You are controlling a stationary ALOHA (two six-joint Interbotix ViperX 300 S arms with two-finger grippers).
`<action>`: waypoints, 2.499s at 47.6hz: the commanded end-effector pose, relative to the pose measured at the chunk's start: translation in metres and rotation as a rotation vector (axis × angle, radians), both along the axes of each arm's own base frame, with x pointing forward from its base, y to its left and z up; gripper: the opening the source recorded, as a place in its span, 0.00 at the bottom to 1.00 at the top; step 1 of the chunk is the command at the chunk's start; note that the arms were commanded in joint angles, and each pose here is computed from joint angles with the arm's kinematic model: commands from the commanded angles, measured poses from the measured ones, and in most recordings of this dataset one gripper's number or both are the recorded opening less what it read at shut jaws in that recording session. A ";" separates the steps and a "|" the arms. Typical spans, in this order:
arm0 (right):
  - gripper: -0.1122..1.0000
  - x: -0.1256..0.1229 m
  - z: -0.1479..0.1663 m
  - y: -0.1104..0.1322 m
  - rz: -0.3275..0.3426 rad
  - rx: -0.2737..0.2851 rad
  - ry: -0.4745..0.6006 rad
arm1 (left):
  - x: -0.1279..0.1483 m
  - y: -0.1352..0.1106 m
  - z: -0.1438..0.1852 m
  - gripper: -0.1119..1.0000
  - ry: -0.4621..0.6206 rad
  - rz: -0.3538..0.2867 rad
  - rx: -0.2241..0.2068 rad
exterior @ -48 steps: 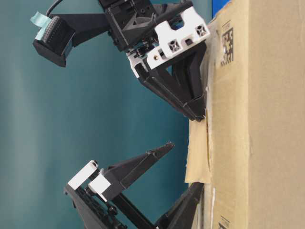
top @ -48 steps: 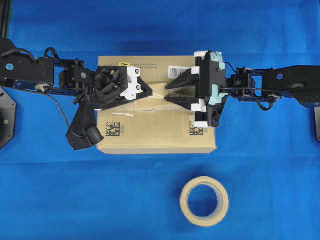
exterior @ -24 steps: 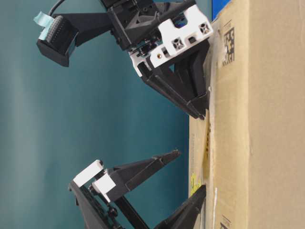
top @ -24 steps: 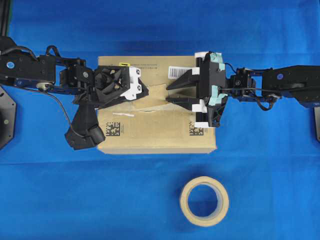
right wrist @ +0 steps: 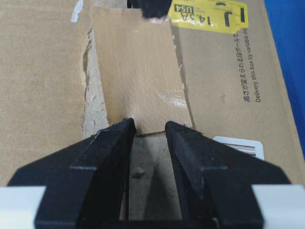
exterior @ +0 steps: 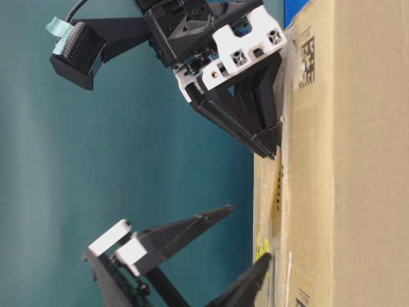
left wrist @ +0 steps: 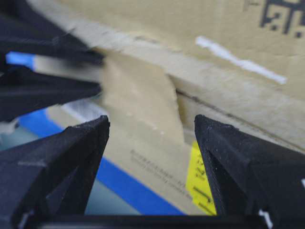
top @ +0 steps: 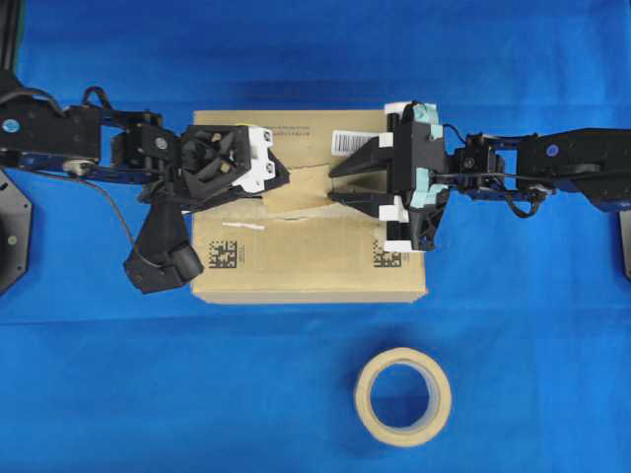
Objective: Apply tape along the seams of the closed cardboard box to seal it securely.
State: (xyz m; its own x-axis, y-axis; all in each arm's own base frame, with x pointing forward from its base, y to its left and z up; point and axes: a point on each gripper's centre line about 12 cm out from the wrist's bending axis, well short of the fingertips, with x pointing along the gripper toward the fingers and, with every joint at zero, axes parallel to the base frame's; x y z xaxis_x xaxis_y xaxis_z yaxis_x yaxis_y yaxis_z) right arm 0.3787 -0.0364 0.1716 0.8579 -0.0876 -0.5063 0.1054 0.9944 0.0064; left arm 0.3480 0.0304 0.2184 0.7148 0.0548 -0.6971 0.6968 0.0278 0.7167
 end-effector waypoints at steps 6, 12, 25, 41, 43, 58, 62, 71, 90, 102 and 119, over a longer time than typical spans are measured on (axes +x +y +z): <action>0.48 -0.003 0.027 0.005 0.017 -0.010 -0.051 | -0.011 0.002 0.035 0.72 -0.195 0.056 -0.035; 0.48 -0.006 0.043 0.005 0.021 -0.023 -0.096 | -0.019 0.002 0.043 0.72 -0.316 0.107 -0.096; 0.48 -0.008 0.077 0.001 0.009 -0.045 -0.244 | -0.023 -0.005 0.053 0.48 -0.451 0.266 -0.390; 0.09 0.009 0.083 -0.013 -0.021 -0.064 -0.321 | -0.008 -0.013 0.043 0.10 -0.501 0.487 -0.834; 0.09 0.012 0.081 -0.013 -0.021 -0.064 -0.317 | -0.006 -0.013 0.041 0.10 -0.506 0.499 -0.859; 0.09 0.046 0.051 -0.015 -0.018 -0.046 -0.254 | 0.009 -0.012 0.007 0.10 -0.447 0.586 -0.937; 0.09 0.052 0.042 -0.010 -0.008 -0.037 -0.237 | 0.011 -0.012 -0.003 0.10 -0.424 0.616 -0.963; 0.09 0.055 0.022 -0.002 -0.006 -0.009 -0.192 | 0.007 -0.006 -0.025 0.10 -0.401 0.680 -0.995; 0.09 0.029 -0.009 -0.001 -0.058 0.051 -0.101 | -0.024 0.010 -0.068 0.10 -0.380 0.846 -1.090; 0.09 0.006 -0.017 0.000 -0.092 0.083 -0.071 | -0.031 0.005 -0.076 0.10 -0.348 0.881 -1.124; 0.09 -0.001 0.019 0.001 -0.073 0.054 -0.168 | -0.039 0.003 -0.049 0.10 -0.417 0.815 -1.132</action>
State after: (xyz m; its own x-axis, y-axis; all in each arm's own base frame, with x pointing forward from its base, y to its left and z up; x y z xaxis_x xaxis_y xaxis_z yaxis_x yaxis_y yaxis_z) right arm 0.3762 -0.0355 0.1674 0.8970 -0.1279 -0.4231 0.1802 0.9799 0.0860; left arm 0.3055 0.0348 0.1521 0.8896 0.1117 -0.4430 -0.0406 0.9851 0.1671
